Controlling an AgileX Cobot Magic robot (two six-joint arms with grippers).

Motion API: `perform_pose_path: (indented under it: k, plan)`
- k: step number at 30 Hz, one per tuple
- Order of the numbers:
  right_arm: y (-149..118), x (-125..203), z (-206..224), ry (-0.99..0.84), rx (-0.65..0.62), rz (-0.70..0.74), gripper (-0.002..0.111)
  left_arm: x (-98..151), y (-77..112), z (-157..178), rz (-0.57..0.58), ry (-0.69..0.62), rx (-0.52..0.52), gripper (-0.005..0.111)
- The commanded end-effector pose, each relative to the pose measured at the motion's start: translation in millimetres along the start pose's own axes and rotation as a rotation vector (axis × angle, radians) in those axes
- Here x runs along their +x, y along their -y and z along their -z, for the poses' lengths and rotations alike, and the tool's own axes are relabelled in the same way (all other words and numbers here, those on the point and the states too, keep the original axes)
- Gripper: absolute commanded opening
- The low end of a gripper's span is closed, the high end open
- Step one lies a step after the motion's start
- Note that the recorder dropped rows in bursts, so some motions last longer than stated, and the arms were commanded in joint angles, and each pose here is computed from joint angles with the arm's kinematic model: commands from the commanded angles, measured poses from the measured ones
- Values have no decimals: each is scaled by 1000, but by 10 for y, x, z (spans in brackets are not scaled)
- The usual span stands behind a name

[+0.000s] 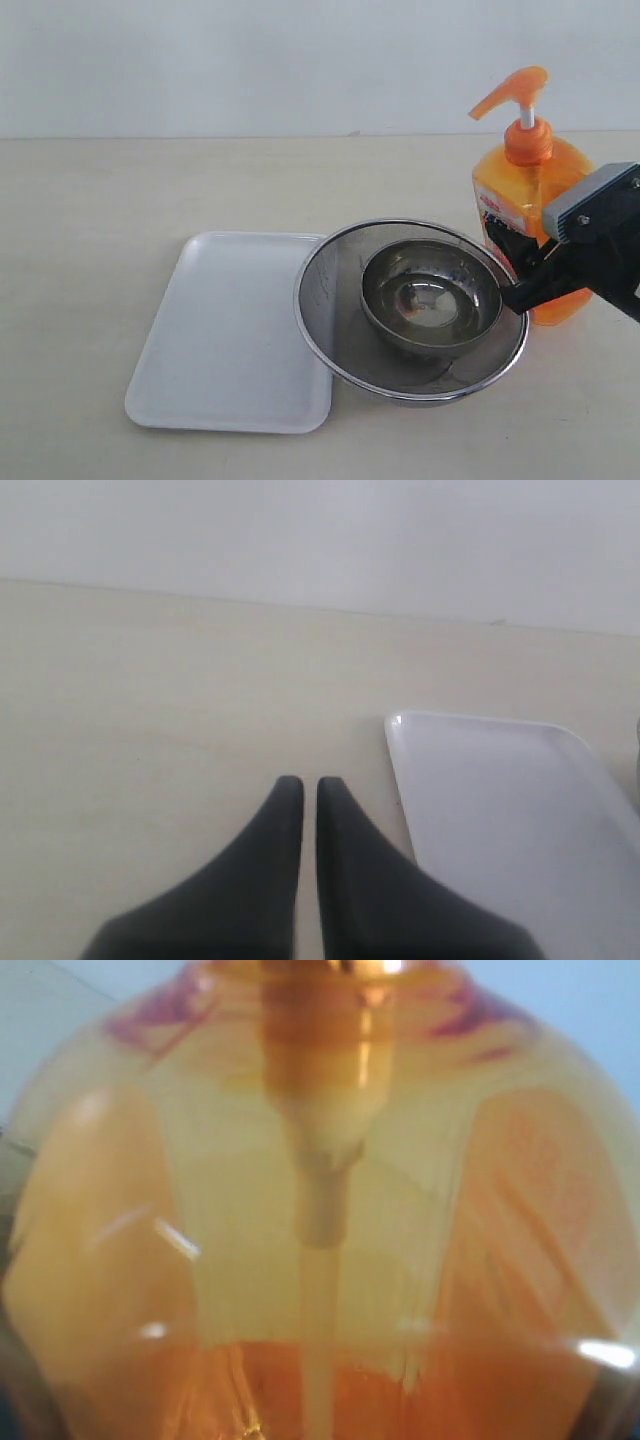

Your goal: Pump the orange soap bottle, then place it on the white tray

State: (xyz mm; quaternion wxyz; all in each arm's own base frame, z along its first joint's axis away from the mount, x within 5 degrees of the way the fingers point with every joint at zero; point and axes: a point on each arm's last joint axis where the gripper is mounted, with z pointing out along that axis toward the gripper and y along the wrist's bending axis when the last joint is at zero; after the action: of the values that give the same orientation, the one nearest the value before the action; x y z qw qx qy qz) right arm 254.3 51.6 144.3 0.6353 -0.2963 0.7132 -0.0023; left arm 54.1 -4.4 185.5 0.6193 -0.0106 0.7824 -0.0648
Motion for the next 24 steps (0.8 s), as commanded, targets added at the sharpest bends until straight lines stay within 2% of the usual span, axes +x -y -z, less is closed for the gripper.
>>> perform_pose_path:
  k: [1, 7, 24]
  plan:
    - [26, -86, 18, 58, 16, 76, 1, 8, -1, 0, 3, 0, -2, 5]
    - [45, -137, 58, 32, 13, 189, 1, 8, -1, 0, 3, 0, -2, 5]
    - [61, -162, 89, -1, 9, 231, 1, 8, -1, 0, 3, 0, -2, 5]
